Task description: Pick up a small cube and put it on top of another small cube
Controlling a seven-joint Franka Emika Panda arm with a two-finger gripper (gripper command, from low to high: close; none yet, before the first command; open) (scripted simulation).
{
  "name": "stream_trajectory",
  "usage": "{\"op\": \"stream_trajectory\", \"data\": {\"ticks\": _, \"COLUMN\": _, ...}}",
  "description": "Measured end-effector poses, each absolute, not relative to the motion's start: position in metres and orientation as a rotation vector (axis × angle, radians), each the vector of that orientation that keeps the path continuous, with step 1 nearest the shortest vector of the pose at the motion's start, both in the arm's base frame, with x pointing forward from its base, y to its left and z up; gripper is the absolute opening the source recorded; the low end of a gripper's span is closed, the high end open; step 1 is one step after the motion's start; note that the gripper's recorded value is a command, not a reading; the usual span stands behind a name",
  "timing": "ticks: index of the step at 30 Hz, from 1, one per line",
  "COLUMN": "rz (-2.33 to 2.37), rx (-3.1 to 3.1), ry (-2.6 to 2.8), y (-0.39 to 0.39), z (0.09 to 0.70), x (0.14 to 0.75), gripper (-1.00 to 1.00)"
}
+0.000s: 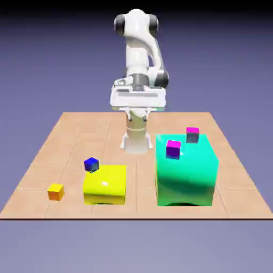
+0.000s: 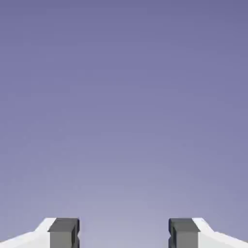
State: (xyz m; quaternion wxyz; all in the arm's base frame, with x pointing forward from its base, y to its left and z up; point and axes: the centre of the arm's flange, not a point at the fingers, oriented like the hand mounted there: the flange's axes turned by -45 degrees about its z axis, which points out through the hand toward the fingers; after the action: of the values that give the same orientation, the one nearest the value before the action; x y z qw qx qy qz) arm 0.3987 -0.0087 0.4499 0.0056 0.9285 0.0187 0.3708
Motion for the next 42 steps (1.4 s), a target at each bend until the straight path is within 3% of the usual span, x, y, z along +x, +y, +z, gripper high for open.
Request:
{"op": "stream_trajectory", "data": {"ticks": 12, "rz": 0.64, "rx": 3.076, "ry": -0.149, "y": -0.157, "z": 0.339, "x": 0.452, "gripper": 0.0}}
{"op": "stream_trajectory", "data": {"ticks": 27, "rz": 0.121, "rx": 3.118, "ry": -0.295, "y": -0.345, "z": 0.194, "x": 0.408, "gripper": 0.0}}
{"op": "stream_trajectory", "data": {"ticks": 32, "rz": 0.121, "rx": 3.116, "ry": -0.293, "y": -0.346, "z": 0.136, "x": 0.412, "gripper": 0.0}}
{"op": "stream_trajectory", "data": {"ticks": 33, "rz": 0.121, "rx": 3.118, "ry": -0.295, "y": -0.346, "z": 0.125, "x": 0.412, "gripper": -1.0}}
{"op": "stream_trajectory", "data": {"ticks": 42, "rz": 0.133, "rx": 3.153, "ry": -0.182, "y": -0.323, "z": 0.205, "x": 0.426, "gripper": -1.0}}
